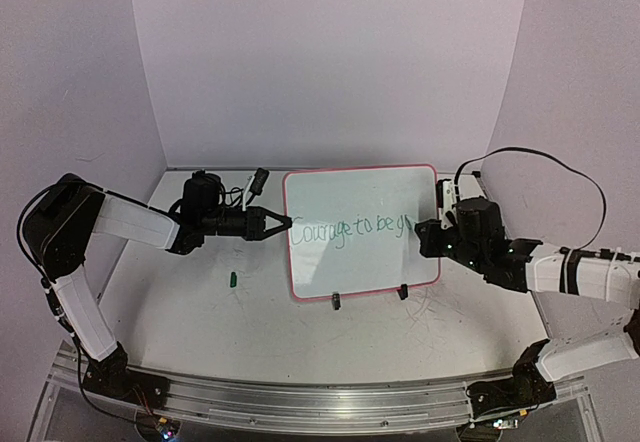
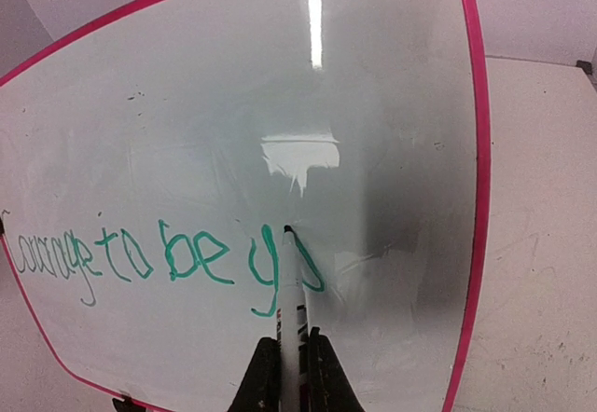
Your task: Write a sentence on the whiteboard
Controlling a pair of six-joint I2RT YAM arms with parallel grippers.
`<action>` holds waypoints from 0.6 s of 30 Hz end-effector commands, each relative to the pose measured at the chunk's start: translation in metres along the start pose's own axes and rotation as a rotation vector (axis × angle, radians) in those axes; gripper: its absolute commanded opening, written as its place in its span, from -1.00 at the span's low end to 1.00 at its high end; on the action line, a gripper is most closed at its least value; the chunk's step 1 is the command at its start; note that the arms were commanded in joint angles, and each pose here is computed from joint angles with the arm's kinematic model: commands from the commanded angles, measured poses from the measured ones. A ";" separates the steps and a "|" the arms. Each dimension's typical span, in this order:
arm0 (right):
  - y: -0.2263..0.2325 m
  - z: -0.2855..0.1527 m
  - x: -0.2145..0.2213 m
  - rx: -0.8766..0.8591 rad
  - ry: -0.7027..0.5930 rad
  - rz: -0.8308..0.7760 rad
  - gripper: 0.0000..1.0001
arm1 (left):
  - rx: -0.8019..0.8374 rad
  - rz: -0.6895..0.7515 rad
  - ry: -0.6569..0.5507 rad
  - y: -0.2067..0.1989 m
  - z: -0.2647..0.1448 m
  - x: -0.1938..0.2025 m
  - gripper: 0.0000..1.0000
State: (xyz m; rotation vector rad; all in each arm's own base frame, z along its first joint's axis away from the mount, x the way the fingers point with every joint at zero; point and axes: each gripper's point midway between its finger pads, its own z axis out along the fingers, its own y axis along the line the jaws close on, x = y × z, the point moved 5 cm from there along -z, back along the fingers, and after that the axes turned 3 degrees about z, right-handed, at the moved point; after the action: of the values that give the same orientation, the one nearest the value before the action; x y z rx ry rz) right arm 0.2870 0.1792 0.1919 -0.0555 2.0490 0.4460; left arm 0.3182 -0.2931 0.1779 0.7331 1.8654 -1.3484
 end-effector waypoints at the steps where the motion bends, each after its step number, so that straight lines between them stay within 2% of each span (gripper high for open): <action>1: 0.001 -0.001 -0.003 -0.010 0.008 -0.014 -1.00 | -0.027 0.027 -0.003 0.003 0.005 -0.002 -1.00; 8: -0.005 -0.027 -0.022 0.012 -0.077 0.020 -1.00 | -0.029 0.024 -0.002 0.004 0.005 0.000 -1.00; 18: -0.007 -0.018 -0.017 0.029 -0.047 0.008 -1.00 | -0.029 0.027 -0.006 0.002 0.004 -0.002 -1.00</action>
State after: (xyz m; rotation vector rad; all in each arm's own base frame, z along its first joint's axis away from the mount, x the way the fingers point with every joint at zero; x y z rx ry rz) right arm 0.2781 0.1662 0.2102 -0.0355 2.0194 0.4448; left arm 0.3178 -0.2934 0.1781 0.7390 1.8616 -1.3479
